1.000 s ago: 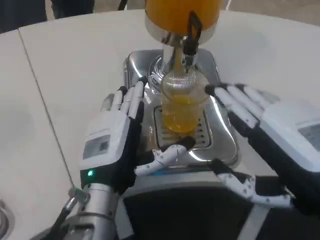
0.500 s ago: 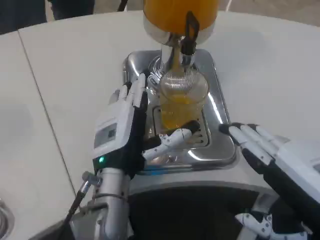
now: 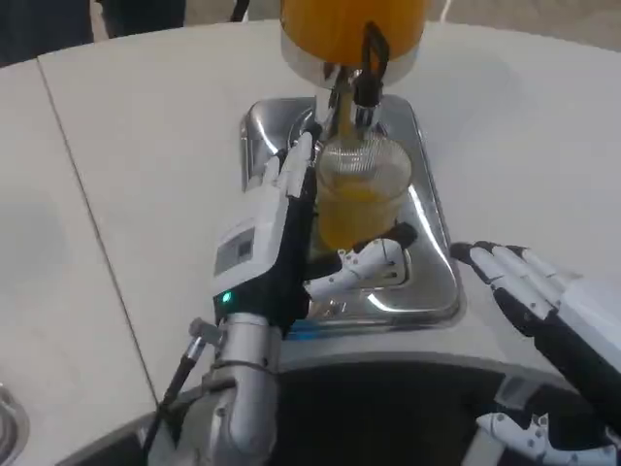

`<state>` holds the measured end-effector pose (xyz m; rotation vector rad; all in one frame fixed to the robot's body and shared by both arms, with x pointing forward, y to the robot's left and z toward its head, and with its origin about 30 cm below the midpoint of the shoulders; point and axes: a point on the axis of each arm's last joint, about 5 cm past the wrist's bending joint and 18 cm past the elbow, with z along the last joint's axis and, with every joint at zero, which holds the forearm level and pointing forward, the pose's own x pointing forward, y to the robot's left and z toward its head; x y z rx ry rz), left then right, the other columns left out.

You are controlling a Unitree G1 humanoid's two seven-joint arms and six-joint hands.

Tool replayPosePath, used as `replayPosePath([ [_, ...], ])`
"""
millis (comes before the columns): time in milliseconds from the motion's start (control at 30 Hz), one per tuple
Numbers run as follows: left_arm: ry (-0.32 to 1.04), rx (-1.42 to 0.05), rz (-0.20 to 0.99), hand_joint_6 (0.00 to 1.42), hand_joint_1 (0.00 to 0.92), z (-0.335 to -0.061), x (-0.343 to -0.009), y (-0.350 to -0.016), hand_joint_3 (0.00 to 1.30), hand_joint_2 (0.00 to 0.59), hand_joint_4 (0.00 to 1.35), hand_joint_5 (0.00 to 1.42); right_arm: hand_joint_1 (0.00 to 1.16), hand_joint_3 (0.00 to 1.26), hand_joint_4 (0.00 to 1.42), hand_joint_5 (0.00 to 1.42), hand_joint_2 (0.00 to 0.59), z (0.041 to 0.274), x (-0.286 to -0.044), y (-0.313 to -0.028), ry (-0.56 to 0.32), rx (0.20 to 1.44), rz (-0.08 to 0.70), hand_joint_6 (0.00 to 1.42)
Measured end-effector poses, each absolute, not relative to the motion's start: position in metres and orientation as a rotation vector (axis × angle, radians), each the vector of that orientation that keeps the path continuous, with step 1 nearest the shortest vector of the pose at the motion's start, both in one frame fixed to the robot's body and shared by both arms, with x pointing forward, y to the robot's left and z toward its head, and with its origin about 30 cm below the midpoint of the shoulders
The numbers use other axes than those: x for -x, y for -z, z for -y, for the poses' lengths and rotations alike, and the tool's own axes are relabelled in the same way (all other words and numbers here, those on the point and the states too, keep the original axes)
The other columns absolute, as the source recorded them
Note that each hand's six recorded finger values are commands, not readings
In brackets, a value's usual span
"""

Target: Grasp the cup under the faucet to collect the drink, then remove the cup.

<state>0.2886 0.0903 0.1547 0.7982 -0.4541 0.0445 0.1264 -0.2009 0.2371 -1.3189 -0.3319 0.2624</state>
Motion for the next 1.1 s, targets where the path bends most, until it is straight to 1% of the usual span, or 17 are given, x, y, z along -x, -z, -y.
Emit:
replayPosePath([
  [33,-0.043,-0.800,0.455,0.02,0.305,-0.089,-0.289,-0.155,0.00,0.058,0.00,0.00,0.59,0.01,0.00,0.00,0.401,0.200,-0.126,-0.238,-0.264,1.317,0.331,0.11],
  [167,-0.037,-0.802,0.446,0.04,0.313,-0.084,-0.297,-0.155,0.00,0.058,0.00,0.01,0.59,0.01,0.00,0.00,0.399,0.197,-0.126,-0.240,-0.274,1.302,0.334,0.11],
  [333,-0.053,-0.789,0.428,0.10,0.330,-0.081,-0.303,-0.154,0.00,0.058,0.00,0.06,0.58,0.01,0.00,0.00,0.396,0.193,-0.131,-0.240,-0.276,1.294,0.343,0.11],
  [433,-0.070,-0.766,0.430,0.16,0.333,-0.081,-0.305,-0.153,0.00,0.058,0.00,0.12,0.58,0.01,0.00,0.00,0.389,0.193,-0.136,-0.237,-0.279,1.285,0.311,0.11],
  [500,-0.082,-0.760,0.437,0.19,0.345,-0.080,-0.304,-0.153,0.00,0.058,0.00,0.16,0.57,0.01,0.00,0.00,0.385,0.193,-0.137,-0.236,-0.278,1.284,0.304,0.11],
  [600,-0.076,-0.745,0.449,0.23,0.362,-0.076,-0.303,-0.153,0.00,0.056,0.00,0.19,0.57,0.01,0.00,0.00,0.380,0.193,-0.138,-0.237,-0.267,1.287,0.296,0.11],
  [667,-0.063,-0.741,0.455,0.24,0.368,-0.072,-0.302,-0.153,0.00,0.059,0.00,0.20,0.56,0.01,0.00,0.00,0.371,0.193,-0.138,-0.237,-0.261,1.287,0.291,0.12],
  [867,-0.040,-0.728,0.474,0.24,0.380,-0.064,-0.300,-0.152,0.00,0.055,0.00,0.22,0.56,0.01,0.00,0.00,0.373,0.193,-0.136,-0.238,-0.251,1.278,0.265,0.13],
  [933,-0.034,-0.729,0.483,0.27,0.381,-0.062,-0.299,-0.152,0.00,0.055,0.00,0.23,0.56,0.01,0.00,0.00,0.373,0.193,-0.135,-0.239,-0.242,1.273,0.258,0.13],
  [1033,-0.038,-0.726,0.482,0.35,0.382,-0.058,-0.298,-0.150,0.00,0.055,0.00,0.29,0.56,0.01,0.00,0.00,0.376,0.192,-0.133,-0.241,-0.223,1.257,0.262,0.13],
  [1100,-0.049,-0.727,0.472,0.50,0.384,-0.054,-0.299,-0.150,0.01,0.057,0.04,0.38,0.55,0.01,0.00,0.00,0.376,0.192,-0.132,-0.241,-0.214,1.247,0.246,0.13],
])
